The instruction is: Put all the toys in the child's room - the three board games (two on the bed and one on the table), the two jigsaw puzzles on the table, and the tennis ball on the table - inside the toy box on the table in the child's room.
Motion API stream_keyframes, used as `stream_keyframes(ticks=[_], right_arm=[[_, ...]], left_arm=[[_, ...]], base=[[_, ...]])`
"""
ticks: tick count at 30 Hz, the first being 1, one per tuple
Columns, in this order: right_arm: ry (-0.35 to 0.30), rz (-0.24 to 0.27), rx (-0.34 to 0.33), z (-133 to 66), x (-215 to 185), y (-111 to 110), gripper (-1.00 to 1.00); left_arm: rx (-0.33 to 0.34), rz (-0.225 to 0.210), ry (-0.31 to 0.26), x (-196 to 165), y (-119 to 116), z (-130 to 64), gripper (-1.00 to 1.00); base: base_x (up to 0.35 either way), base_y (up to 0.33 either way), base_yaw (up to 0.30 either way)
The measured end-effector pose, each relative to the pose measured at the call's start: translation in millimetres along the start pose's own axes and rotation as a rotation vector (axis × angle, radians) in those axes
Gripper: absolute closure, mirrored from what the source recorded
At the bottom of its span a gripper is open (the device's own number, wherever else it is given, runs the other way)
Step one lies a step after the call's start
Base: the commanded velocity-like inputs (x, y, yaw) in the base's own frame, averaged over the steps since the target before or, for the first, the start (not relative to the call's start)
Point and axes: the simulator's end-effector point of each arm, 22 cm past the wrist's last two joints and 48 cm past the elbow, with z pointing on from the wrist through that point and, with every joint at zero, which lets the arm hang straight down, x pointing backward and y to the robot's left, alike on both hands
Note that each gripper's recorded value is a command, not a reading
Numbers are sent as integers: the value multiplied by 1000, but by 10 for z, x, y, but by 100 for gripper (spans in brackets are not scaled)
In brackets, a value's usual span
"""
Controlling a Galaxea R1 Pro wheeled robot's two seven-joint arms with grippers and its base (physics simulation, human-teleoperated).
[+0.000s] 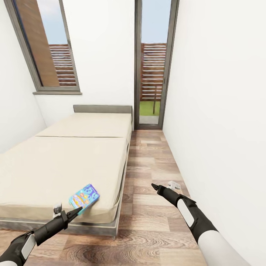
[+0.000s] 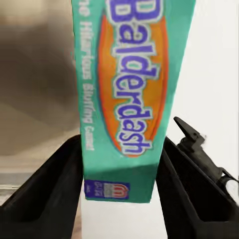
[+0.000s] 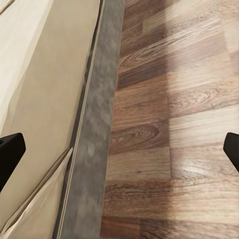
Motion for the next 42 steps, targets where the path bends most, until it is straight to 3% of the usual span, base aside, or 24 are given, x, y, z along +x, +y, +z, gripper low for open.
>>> stream_keyframes(ticks=[33,42], right_arm=[[0,0,0,1,3,3,-100],[0,0,0,-49,-145,95,-100]], left_arm=[[1,8,3,-4,-7,-5,100],[35,11,2,-100,-247,-5,100]], base=[[0,0,0],[0,0,0]])
